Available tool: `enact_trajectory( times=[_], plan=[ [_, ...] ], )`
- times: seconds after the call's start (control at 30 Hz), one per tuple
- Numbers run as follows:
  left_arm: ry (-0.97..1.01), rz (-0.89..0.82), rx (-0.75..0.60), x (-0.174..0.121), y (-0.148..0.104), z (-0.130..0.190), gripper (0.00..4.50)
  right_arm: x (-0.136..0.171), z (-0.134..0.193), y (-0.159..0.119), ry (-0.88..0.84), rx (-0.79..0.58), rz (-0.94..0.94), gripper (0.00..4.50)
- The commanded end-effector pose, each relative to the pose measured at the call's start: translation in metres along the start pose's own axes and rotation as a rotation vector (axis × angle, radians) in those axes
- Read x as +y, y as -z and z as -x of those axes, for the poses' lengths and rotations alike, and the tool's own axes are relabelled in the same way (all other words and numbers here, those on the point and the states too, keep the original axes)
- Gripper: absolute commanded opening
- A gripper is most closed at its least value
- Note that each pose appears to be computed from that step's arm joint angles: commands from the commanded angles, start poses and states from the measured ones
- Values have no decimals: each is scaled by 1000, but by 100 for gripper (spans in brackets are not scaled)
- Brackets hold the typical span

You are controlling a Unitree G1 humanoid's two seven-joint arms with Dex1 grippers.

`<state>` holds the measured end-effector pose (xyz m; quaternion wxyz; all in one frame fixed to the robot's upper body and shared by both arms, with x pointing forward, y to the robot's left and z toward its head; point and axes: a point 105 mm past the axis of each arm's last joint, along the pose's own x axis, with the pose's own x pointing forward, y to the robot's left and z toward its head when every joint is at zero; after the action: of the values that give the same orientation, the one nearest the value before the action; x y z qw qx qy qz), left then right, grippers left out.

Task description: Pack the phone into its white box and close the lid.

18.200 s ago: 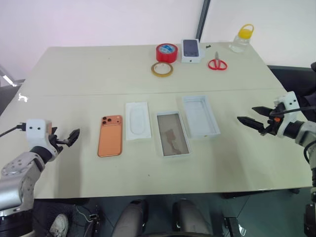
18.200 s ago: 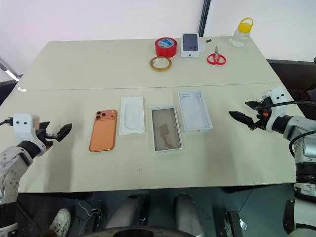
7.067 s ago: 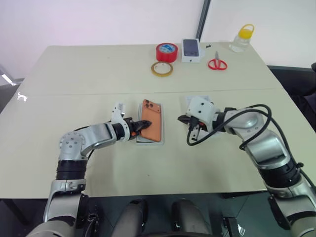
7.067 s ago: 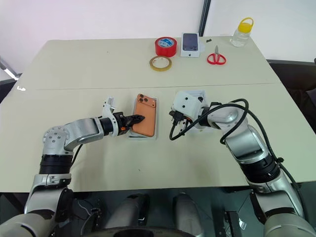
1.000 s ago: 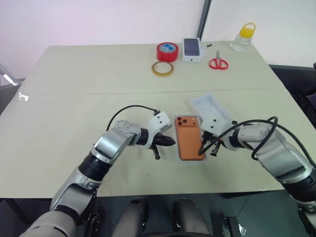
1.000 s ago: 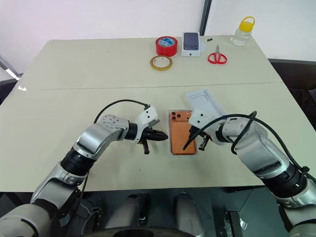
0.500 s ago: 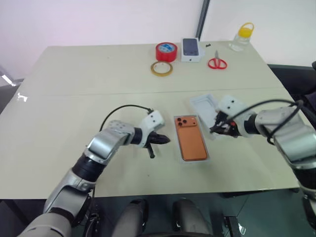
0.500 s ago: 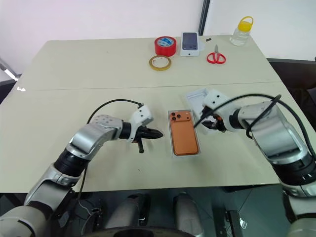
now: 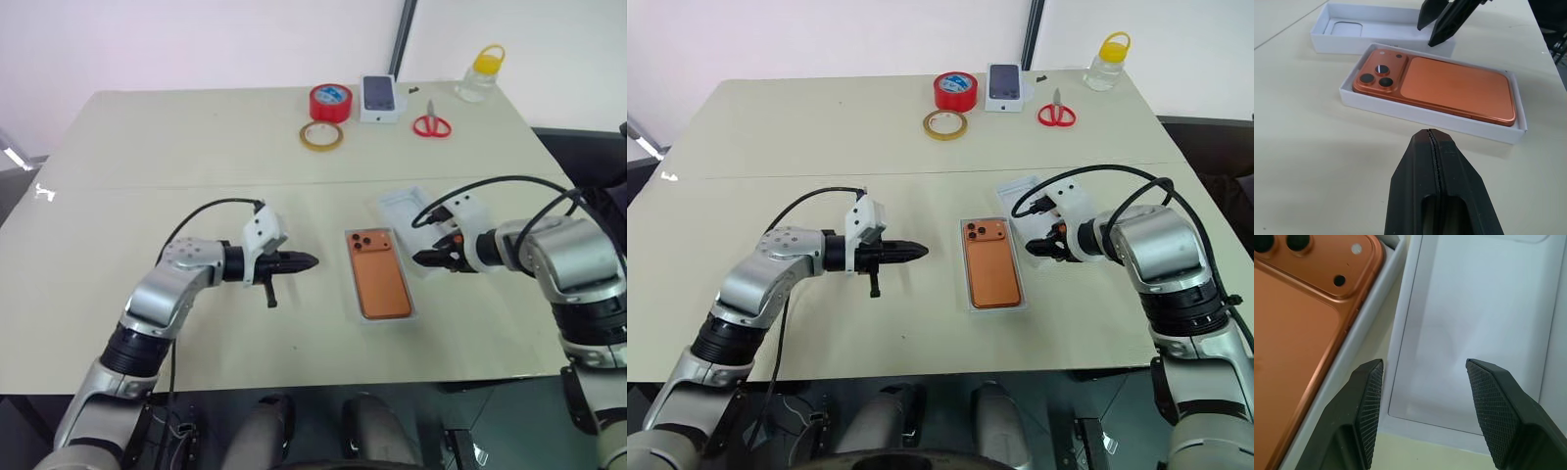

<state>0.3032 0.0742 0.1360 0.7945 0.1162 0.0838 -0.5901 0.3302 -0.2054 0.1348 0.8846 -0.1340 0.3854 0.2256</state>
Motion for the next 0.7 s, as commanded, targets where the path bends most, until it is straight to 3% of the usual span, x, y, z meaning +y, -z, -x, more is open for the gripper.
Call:
enact_trajectory(
  times=[0.03, 0.37, 0.47, 0.6, 0.7],
  plan=[
    [15, -46, -32, -7, -11, 0, 0, 0, 0, -12, 12, -30, 27, 281],
    [60, -68, -28, -15, -11, 2, 0, -4, -23, -30, 59, -7, -45, 281],
    [43, -68, -13, -12, -7, 3, 0, -6, -27, -36, 60, 3, -62, 199],
    [33, -62, -13, -13, -5, 3, 0, -5, -26, -41, 52, 6, -37, 2],
    [14, -52, -10, -12, -2, 4, 0, -3, -21, -45, 39, -6, -59, 2]
  ],
)
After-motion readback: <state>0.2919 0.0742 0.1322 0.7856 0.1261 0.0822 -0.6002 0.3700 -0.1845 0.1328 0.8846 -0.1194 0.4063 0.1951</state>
